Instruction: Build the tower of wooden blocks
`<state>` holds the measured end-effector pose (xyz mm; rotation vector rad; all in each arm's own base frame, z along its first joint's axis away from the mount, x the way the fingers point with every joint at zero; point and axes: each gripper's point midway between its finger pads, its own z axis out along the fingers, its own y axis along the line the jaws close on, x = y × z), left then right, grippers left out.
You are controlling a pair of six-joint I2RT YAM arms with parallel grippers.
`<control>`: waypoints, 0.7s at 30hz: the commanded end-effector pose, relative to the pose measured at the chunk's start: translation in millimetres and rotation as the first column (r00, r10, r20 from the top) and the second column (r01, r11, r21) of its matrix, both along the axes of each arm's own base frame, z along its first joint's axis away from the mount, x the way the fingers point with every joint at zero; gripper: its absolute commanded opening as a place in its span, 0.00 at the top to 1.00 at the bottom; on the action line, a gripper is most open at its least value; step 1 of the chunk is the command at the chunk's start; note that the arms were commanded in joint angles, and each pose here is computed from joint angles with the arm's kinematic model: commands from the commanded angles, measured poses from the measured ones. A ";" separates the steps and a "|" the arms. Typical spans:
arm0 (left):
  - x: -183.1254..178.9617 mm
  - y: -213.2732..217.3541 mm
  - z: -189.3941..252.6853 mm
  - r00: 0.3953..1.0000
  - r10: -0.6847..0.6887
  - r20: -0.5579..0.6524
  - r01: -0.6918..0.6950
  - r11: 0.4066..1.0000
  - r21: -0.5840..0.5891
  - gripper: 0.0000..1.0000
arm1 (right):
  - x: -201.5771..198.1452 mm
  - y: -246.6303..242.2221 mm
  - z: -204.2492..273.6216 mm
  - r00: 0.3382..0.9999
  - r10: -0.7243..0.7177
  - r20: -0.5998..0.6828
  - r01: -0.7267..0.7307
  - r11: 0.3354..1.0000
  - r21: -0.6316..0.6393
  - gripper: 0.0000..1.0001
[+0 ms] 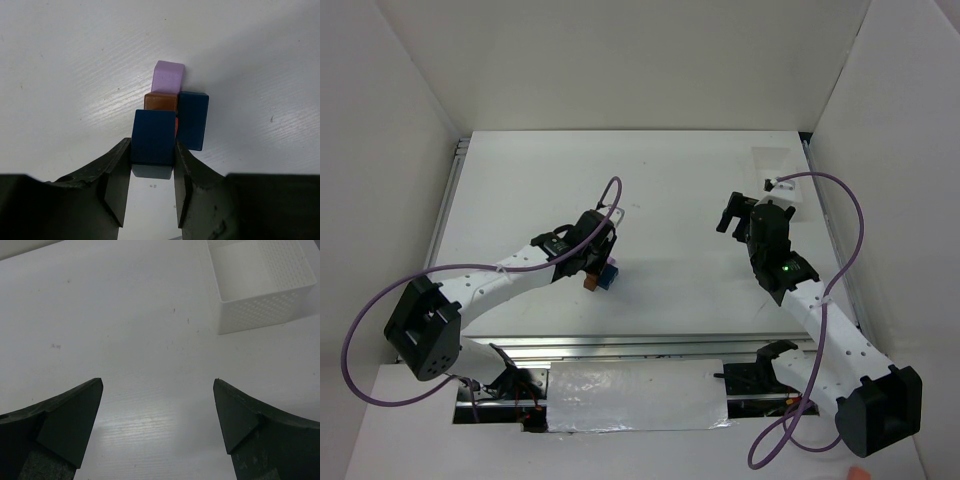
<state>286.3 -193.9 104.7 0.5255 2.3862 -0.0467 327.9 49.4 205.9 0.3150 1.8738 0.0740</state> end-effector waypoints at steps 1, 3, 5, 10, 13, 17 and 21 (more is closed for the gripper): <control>2.0 0.9 0.8 1.000 0.000 0.010 -0.001 1.000 0.017 0.64 | -0.6 -2.0 8.3 1.000 -0.003 0.024 0.003 1.000 0.000 0.00; 2.6 2.9 2.7 1.000 0.011 0.017 -0.012 1.000 0.021 0.72 | 0.1 -1.5 9.1 1.000 0.000 0.027 0.000 1.000 0.002 0.00; 3.9 2.0 6.3 0.999 0.009 0.031 -0.010 1.000 0.010 0.71 | -0.1 -1.4 8.4 1.000 0.002 0.025 -0.002 1.000 -0.001 0.00; 2.7 -2.6 19.2 0.998 -0.014 0.060 0.016 0.999 -0.034 0.69 | 1.0 -0.5 8.2 1.000 0.005 0.023 -0.005 1.000 -0.001 0.00; 3.1 -5.9 29.5 0.996 -0.031 0.089 0.037 0.997 -0.063 0.69 | 1.0 0.3 7.7 1.000 0.010 0.022 -0.010 1.000 -0.001 0.00; 0.8 -10.5 39.7 0.991 -0.065 0.118 0.078 0.992 -0.104 0.66 | 0.5 -0.2 8.0 1.000 0.008 0.024 -0.008 1.000 -0.001 0.00; -4.6 -15.3 33.5 0.985 -0.138 0.103 0.148 0.984 -0.098 0.64 | 0.0 -0.1 10.6 0.999 0.011 0.032 -0.012 1.000 0.002 0.00</control>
